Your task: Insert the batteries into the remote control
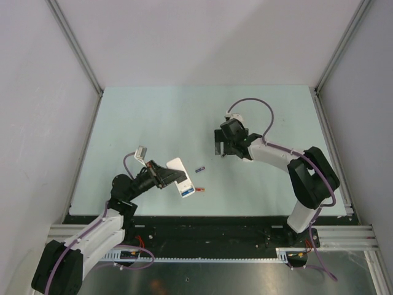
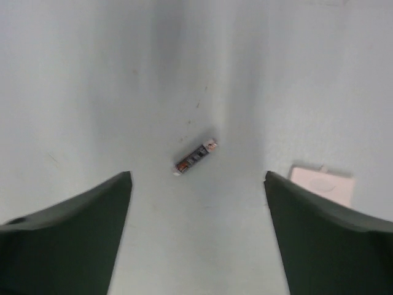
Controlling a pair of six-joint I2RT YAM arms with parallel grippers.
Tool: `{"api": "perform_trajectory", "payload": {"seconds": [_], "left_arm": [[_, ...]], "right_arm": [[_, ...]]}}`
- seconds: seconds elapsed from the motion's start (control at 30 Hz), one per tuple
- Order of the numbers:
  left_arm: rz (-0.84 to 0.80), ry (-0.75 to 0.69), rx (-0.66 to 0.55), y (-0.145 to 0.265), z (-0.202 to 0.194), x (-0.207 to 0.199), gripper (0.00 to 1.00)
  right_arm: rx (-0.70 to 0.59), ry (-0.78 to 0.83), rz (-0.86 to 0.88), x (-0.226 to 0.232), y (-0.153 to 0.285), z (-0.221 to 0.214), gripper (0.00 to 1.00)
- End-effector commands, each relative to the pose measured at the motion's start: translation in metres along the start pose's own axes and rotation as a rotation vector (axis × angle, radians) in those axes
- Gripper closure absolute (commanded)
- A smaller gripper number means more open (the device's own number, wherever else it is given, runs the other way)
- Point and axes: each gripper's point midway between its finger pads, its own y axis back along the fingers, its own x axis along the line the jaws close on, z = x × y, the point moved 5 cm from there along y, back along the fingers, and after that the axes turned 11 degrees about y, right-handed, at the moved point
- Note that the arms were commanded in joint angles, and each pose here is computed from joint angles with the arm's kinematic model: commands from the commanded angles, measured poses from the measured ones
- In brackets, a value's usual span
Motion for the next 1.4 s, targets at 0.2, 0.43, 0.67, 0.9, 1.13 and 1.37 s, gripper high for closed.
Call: {"api": "perform_trajectory", "payload": {"seconds": [0.2, 0.43, 0.67, 0.9, 1.13, 1.37], "left_arm": [[-0.025, -0.02, -0.006, 0.006, -0.003, 0.001, 1.0], [-0.021, -0.025, 0.001, 0.004, -0.002, 0.001, 1.0], [-0.008, -0.018, 0.001, 0.004, -0.002, 0.004, 1.0], [-0.004, -0.018, 0.005, 0.003, -0.002, 0.004, 1.0], [-0.005, -0.02, 0.001, 0.004, -0.002, 0.005, 1.0], [0.0, -0.02, 0.002, 0.003, -0.002, 0.006, 1.0]], "right_arm": [[-0.034, 0.491, 0.168, 0.014, -0.005, -0.006, 0.0], [-0.012, 0.59, 0.239, 0.018, -0.011, -0.01, 0.08], [0.028, 0.617, 0.245, 0.005, -0.017, -0.014, 0.13], [0.041, 0.598, 0.266, 0.006, -0.026, -0.012, 0.14], [0.078, 0.593, 0.269, 0.011, -0.037, -0.017, 0.2], [0.08, 0.556, 0.256, 0.005, -0.041, -0.015, 0.26]]}}
